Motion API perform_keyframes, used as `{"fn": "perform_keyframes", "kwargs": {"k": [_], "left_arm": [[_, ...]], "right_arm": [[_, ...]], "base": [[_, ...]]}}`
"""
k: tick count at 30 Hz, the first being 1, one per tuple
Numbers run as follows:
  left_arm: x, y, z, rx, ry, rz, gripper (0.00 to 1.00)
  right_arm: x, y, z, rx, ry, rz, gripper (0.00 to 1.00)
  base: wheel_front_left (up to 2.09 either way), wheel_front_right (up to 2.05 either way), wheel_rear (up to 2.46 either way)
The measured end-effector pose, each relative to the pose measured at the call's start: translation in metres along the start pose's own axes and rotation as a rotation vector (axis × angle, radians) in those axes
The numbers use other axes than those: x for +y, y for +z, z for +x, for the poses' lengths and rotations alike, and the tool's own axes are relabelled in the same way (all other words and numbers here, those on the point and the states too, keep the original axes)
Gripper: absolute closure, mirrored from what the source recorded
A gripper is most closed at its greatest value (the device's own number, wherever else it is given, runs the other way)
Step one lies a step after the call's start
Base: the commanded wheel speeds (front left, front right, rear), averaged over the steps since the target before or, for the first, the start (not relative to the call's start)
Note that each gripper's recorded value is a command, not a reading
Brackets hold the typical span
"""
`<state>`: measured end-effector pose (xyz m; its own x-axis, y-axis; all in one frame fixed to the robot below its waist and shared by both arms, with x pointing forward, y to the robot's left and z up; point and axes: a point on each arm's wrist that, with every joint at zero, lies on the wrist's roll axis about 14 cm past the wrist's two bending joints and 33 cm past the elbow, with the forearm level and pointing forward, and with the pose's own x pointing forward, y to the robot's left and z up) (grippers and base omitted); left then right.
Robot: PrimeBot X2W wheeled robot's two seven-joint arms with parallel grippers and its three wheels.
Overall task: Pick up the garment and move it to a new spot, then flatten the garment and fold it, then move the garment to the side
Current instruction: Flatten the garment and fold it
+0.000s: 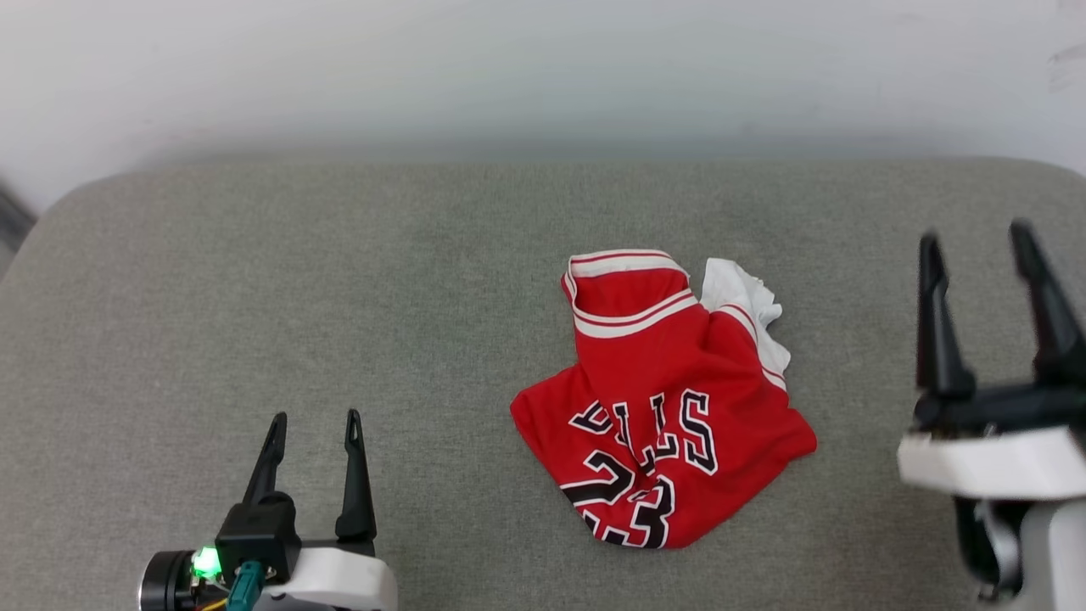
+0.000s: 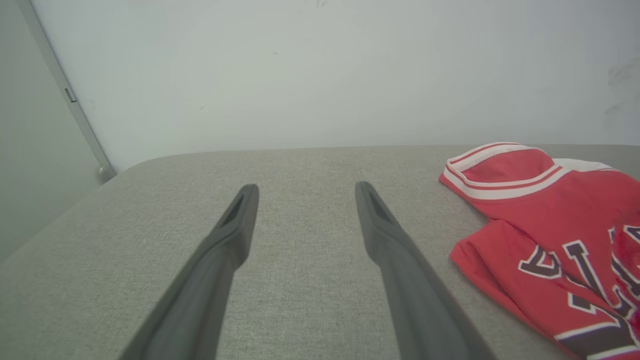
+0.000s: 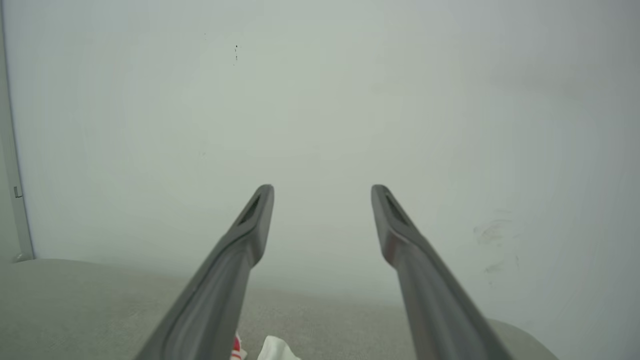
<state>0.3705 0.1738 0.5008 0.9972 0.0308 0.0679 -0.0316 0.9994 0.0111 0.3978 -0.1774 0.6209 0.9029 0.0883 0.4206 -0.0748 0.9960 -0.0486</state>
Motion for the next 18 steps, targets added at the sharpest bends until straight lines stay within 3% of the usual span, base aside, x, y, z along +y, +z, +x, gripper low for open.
{"fn": "perform_keyframes", "kwargs": {"k": [5, 10, 14, 18], "left_arm": [[0.002, -0.002, 0.014, -0.002, 0.009, 0.004, 0.0], [0.007, -0.005, 0.027, 0.001, 0.022, 0.004, 0.0], [0.007, -0.01, 0.037, 0.004, 0.02, 0.009, 0.0], [0.006, -0.013, 0.048, 0.003, 0.016, 0.01, 0.0]], "right_arm": [[-0.001, 0.034, 0.053, -0.145, 0.078, -0.103, 0.0], [0.006, 0.036, 0.095, -0.177, 0.182, -0.181, 0.0], [0.009, -0.002, 0.124, -0.012, 0.262, -0.228, 0.0], [0.012, -0.055, 0.138, 0.283, 0.347, -0.263, 0.0]], "base": [[0.0, 0.0, 0.0], [0.0, 0.0, 0.0], [0.0, 0.0, 0.0], [0.0, 0.0, 0.0]]}}
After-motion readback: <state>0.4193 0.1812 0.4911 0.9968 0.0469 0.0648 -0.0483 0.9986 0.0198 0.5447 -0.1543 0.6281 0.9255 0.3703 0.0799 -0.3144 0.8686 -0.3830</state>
